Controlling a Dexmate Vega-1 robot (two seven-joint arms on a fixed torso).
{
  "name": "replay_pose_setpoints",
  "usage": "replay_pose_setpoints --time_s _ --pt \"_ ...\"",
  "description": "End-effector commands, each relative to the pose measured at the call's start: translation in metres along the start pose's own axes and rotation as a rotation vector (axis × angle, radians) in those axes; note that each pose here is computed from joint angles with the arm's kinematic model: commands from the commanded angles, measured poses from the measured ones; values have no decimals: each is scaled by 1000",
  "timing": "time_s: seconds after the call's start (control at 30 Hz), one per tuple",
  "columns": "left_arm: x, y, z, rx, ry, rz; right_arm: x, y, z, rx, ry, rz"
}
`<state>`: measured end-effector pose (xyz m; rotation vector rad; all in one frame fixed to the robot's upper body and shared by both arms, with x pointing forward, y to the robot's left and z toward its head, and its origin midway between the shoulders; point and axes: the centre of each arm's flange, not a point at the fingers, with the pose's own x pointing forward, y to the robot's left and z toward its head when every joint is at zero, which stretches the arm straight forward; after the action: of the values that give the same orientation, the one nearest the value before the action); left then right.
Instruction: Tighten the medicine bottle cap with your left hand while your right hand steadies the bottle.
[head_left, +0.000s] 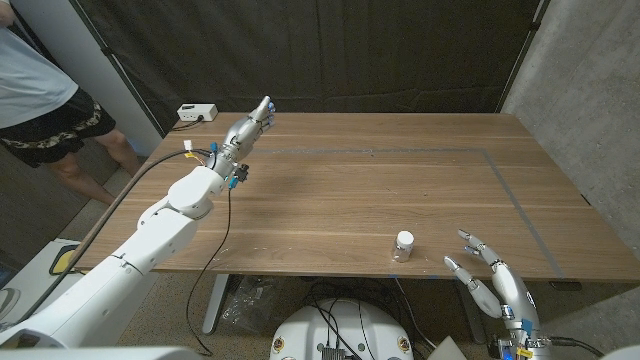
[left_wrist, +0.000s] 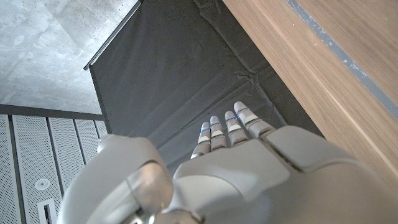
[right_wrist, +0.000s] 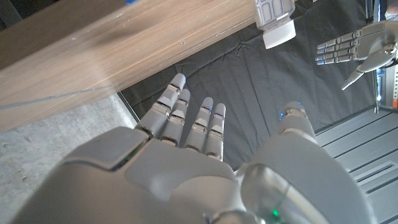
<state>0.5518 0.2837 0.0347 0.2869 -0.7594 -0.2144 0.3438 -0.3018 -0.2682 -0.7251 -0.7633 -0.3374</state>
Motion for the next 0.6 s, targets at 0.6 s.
replay_pose_setpoints --time_s 0.6 --pt "-14 18 11 17 -37 -6 6 44 0 -210 -47 9"
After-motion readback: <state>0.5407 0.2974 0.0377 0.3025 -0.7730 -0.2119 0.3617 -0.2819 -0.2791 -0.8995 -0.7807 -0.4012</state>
